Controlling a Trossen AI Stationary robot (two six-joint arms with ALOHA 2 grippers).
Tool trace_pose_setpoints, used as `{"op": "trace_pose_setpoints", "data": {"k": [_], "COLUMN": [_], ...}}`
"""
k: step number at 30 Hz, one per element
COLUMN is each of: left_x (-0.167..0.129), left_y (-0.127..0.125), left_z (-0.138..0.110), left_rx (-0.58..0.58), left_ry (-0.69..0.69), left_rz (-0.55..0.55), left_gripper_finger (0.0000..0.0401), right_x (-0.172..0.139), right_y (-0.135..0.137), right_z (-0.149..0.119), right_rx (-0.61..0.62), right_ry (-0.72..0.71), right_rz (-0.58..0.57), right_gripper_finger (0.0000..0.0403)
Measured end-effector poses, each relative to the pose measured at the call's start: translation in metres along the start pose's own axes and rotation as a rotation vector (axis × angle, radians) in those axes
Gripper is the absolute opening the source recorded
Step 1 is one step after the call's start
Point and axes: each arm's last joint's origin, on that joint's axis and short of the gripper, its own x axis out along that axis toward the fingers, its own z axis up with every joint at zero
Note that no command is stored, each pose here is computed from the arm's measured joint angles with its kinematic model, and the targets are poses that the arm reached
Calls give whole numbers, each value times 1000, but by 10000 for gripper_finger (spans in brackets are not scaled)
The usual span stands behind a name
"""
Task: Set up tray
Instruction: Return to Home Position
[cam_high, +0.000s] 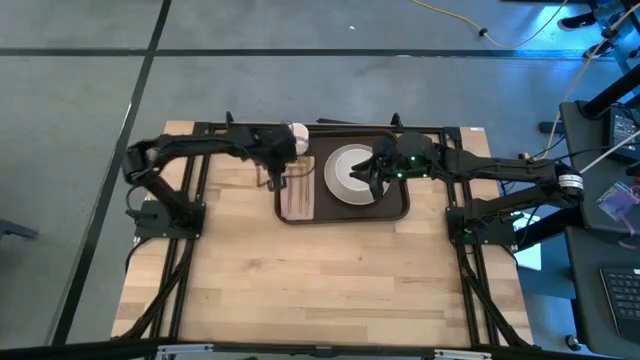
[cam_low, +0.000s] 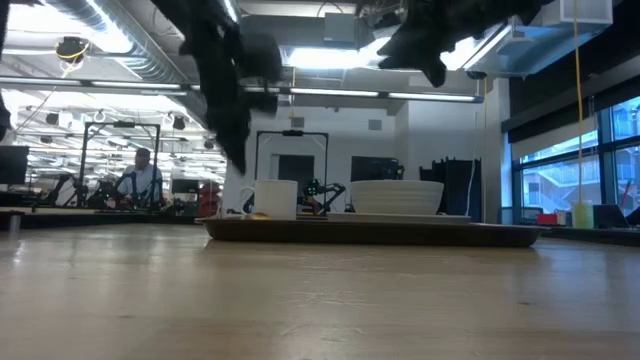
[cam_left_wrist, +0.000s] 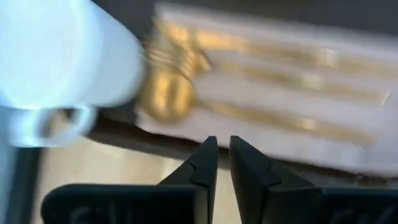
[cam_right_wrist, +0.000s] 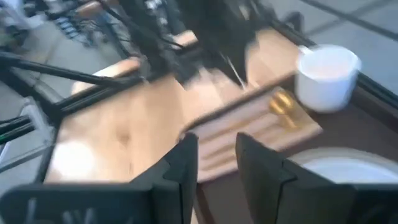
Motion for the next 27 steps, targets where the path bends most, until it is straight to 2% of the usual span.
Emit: {"op": "trace_pose_setpoints", "data": {"k": [3, 6, 10, 13, 16, 19, 22, 27], "left_x": [-35, -70, -95, -102, -106, -107, -103, -91], "left_y": [12, 22, 20, 11, 2, -7, -16, -24], "left_z": [-2, -14, -43, -71, -100, -127, -148, -174], "left_rx": [-114, -226, -223, -268, -351, -365, -366, -474], "left_ry": [-161, -393, -704, -837, -939, -1040, -1105, -1155], "left_rz": [9, -67, -165, -171, -117, -59, -59, -45], "left_gripper_finger": [39, 33, 27, 24, 23, 24, 22, 14], "right_x": [-5, -19, -42, -55, -68, -75, -81, -87], "right_y": [-1, 1, -3, -5, -7, -11, -14, -22], "right_z": [-1, 0, -20, -44, -61, -78, -90, -106], "right_rx": [29, -26, -22, -20, -45, -82, -80, -82], "right_ry": [15, -15, -101, -225, -329, -340, -349, -389], "right_rz": [-9, 11, 44, 108, 160, 210, 235, 226], "right_gripper_finger": [110, 110, 110, 110, 110, 110, 110, 110]}}
